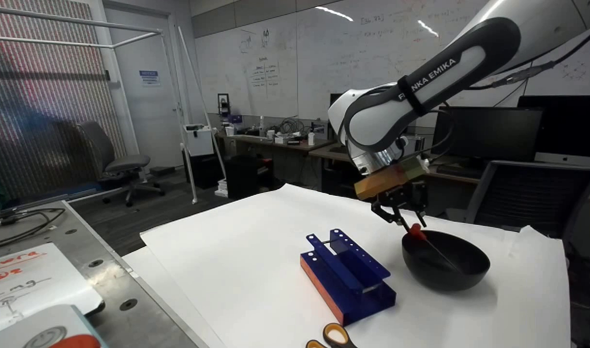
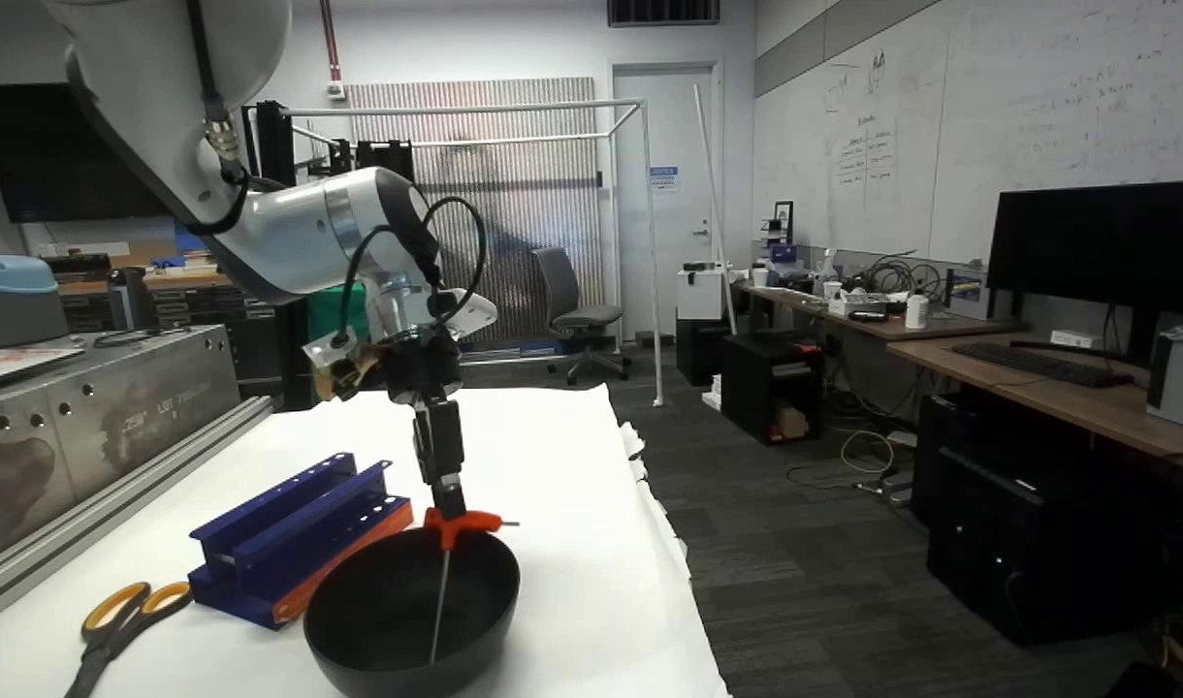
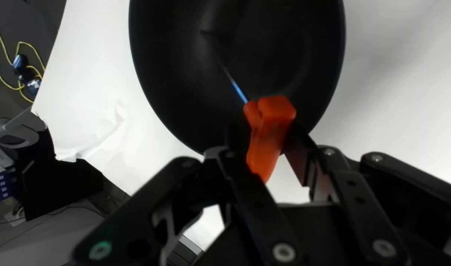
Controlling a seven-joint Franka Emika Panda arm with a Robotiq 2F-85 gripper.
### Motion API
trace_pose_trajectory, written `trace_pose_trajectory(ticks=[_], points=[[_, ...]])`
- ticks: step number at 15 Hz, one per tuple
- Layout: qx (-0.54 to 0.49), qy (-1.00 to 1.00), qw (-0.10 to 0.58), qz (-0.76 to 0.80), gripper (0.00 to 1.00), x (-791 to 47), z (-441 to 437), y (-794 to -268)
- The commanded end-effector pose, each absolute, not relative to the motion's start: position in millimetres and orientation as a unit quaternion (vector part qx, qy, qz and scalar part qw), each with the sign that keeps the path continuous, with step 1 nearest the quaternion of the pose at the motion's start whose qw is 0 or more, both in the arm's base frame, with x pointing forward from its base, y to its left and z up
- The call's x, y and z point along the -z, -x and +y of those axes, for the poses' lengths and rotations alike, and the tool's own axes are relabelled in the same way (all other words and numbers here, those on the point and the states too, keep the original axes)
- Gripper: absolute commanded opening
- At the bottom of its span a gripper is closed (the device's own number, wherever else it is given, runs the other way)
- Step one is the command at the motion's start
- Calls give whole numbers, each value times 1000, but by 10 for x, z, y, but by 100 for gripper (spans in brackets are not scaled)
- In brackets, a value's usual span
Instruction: Put the metal object with the orange handle in the black bowl
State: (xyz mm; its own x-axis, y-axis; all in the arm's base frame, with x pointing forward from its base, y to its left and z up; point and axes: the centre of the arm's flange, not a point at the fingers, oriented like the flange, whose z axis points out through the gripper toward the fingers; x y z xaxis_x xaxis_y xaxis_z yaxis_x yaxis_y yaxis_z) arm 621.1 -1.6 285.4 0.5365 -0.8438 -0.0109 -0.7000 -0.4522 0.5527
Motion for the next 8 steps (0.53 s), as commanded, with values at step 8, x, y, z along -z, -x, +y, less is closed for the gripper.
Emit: trace_pose_trajectory(ticks=[8], points=[[54, -904, 115, -408, 100, -3689, 193, -6083]])
